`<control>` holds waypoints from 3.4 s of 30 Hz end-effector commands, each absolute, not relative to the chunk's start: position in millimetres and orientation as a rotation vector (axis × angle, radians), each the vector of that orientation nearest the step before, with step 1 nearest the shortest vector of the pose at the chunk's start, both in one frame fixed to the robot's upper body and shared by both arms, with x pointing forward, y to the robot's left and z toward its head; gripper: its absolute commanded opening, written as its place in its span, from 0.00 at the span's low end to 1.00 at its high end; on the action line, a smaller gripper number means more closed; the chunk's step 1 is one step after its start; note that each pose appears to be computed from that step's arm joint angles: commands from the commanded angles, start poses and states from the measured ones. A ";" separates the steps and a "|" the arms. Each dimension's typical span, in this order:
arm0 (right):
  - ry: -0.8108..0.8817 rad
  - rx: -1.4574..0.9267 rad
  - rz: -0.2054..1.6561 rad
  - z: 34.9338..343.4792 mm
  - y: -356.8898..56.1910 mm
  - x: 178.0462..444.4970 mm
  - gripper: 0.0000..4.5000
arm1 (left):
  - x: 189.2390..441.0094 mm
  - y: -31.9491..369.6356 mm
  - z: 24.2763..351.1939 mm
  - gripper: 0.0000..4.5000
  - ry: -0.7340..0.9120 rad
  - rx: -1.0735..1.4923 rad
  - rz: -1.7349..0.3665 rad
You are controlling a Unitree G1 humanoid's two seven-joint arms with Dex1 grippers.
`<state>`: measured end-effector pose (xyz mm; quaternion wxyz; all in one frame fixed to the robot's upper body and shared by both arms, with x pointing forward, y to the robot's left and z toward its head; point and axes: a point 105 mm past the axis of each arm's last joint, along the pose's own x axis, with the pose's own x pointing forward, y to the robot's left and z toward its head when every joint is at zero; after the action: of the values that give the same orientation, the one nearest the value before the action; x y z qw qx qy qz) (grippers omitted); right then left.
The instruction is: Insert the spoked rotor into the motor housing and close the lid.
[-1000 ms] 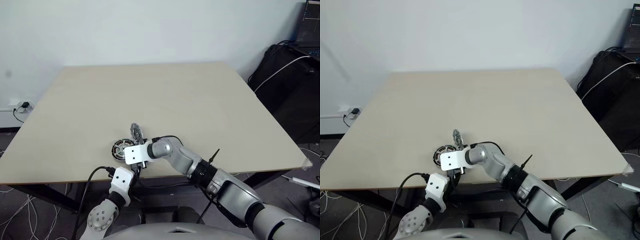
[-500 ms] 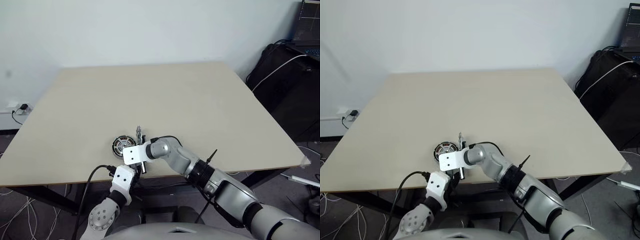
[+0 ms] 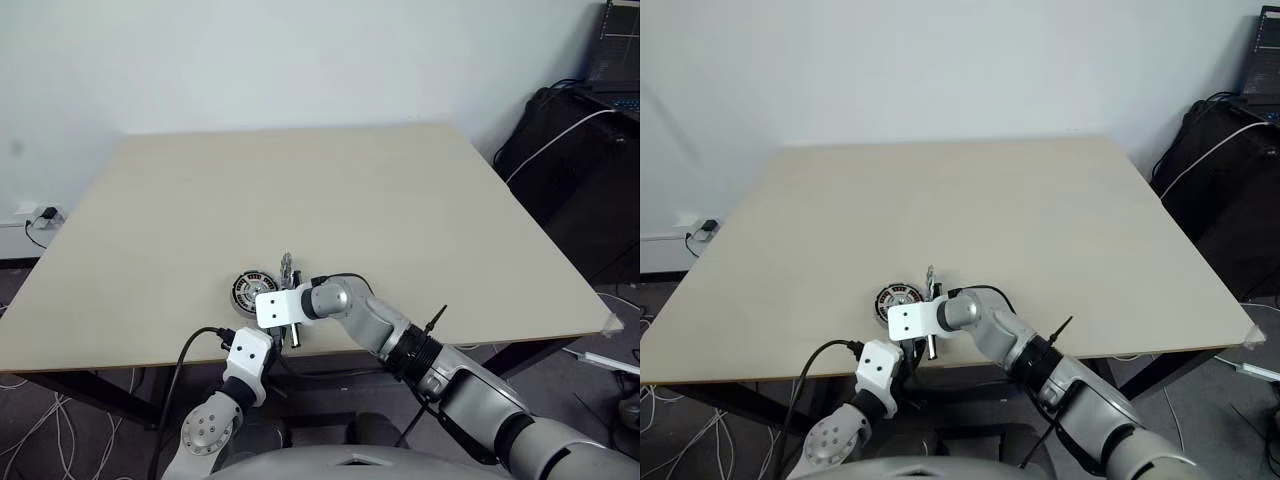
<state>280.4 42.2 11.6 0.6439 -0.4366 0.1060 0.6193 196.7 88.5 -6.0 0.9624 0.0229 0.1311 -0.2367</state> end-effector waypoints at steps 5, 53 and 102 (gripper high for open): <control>0.172 -1.027 1.356 37.1 31.2 287.1 0.01 | 201.6 85.4 0.1 0.00 0.236 0.034 -0.485; 0.261 -0.908 1.184 51.8 -15.2 282.8 0.42 | 212.1 79.8 9.1 0.00 0.234 0.038 -0.530; 0.305 -0.343 0.713 83.4 -66.1 285.7 0.00 | 210.3 109.7 -9.3 0.00 0.220 0.101 -0.430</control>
<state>281.2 -71.6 64.3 0.9065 -0.1678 0.1872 0.3391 205.9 111.1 -19.2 0.9661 0.0471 0.1335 -0.2161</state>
